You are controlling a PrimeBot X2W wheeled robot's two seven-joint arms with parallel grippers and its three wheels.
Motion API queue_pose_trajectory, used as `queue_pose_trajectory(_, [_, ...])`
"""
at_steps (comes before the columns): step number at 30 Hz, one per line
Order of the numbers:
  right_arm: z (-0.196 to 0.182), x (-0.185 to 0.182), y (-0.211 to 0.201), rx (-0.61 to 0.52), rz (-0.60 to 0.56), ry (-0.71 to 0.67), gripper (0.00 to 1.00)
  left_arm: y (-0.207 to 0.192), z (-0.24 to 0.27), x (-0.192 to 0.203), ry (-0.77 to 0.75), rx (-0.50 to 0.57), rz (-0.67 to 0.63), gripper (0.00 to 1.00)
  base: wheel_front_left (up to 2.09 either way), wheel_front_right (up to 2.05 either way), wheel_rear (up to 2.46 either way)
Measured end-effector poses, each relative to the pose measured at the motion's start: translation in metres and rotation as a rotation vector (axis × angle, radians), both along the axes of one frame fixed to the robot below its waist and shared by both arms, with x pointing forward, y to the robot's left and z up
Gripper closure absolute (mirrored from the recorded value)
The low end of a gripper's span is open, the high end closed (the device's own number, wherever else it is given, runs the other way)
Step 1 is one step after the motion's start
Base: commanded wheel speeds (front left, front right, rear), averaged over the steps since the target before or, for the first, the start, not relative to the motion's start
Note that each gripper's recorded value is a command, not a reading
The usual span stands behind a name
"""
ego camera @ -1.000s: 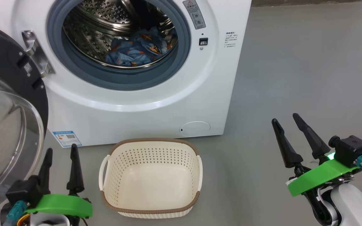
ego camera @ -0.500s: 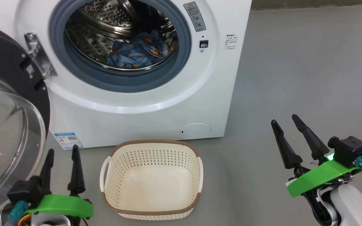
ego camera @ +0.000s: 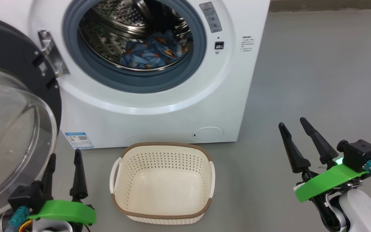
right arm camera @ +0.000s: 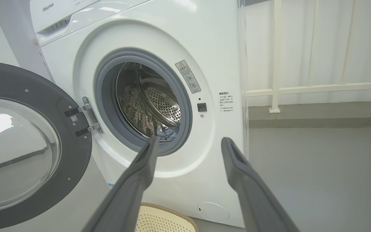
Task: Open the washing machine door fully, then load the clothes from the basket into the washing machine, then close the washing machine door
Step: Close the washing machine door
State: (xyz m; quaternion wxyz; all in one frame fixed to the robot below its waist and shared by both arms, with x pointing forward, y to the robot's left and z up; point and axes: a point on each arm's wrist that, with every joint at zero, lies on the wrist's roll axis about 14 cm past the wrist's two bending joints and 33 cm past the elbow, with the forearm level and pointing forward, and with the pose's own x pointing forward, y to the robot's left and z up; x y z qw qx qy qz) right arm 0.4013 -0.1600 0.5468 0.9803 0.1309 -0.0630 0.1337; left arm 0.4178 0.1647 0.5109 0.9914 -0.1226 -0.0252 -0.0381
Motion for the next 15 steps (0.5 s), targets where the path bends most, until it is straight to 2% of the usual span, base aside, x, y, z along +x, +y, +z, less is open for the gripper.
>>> queue_pose_trajectory(15, [0.002, 0.014, 0.041, 0.004, 0.111, -0.005, 0.0, 0.04, 0.0, -0.021, 0.004, 0.005, 0.107, 0.0, 0.0, 0.0, 0.0])
